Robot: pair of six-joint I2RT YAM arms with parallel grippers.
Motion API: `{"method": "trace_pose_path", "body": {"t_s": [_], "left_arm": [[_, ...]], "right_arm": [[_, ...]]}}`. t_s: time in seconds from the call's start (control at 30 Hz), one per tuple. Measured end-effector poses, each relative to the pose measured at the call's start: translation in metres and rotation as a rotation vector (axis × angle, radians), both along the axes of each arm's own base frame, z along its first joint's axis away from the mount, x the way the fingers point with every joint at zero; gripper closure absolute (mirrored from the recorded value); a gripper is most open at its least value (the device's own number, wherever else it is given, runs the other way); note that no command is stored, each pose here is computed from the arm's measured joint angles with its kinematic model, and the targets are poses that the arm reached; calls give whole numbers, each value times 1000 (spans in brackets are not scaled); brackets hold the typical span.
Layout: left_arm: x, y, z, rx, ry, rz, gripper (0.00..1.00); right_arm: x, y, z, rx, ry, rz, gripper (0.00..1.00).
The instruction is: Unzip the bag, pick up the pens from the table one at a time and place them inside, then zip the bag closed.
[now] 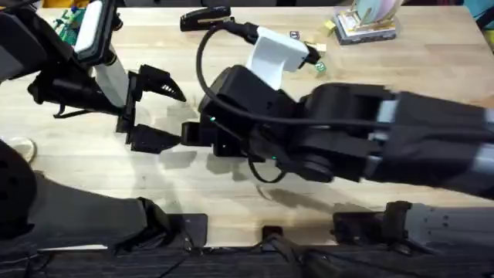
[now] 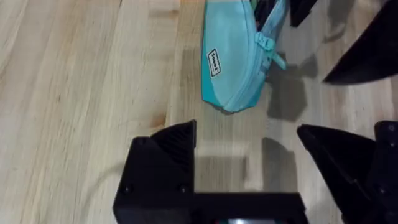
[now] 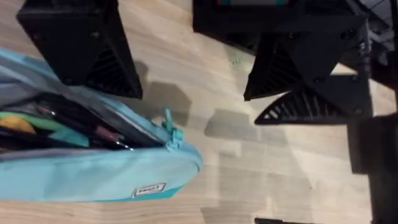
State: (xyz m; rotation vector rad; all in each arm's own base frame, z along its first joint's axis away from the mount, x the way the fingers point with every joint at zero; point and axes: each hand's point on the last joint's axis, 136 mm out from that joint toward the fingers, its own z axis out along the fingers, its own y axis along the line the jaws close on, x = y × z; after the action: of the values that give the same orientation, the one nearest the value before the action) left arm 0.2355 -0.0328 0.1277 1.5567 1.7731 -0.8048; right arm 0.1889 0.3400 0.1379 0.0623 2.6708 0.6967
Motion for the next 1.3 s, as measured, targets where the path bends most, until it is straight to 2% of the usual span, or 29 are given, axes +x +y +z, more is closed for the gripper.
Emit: {"method": "trace_pose_path", "body": {"t_s": [0.3, 0.4, 0.8, 0.93, 1.3], "left_arm": [[0, 0, 0, 0, 0, 0, 7], [0, 0, 0, 0, 0, 0, 7], [0, 0, 0, 0, 0, 0, 7], [0, 0, 0, 0, 0, 0, 7], [0, 0, 0, 0, 0, 0, 7]], "right_arm": [[13, 18, -29, -10, -3, -27, 3], [24, 15, -38, -47, -45, -69, 3], [43, 6, -29, -69, -148, -151, 13], [47, 7, -26, -58, -166, -162, 117], [50, 7, -24, -58, -181, -174, 561]]}}
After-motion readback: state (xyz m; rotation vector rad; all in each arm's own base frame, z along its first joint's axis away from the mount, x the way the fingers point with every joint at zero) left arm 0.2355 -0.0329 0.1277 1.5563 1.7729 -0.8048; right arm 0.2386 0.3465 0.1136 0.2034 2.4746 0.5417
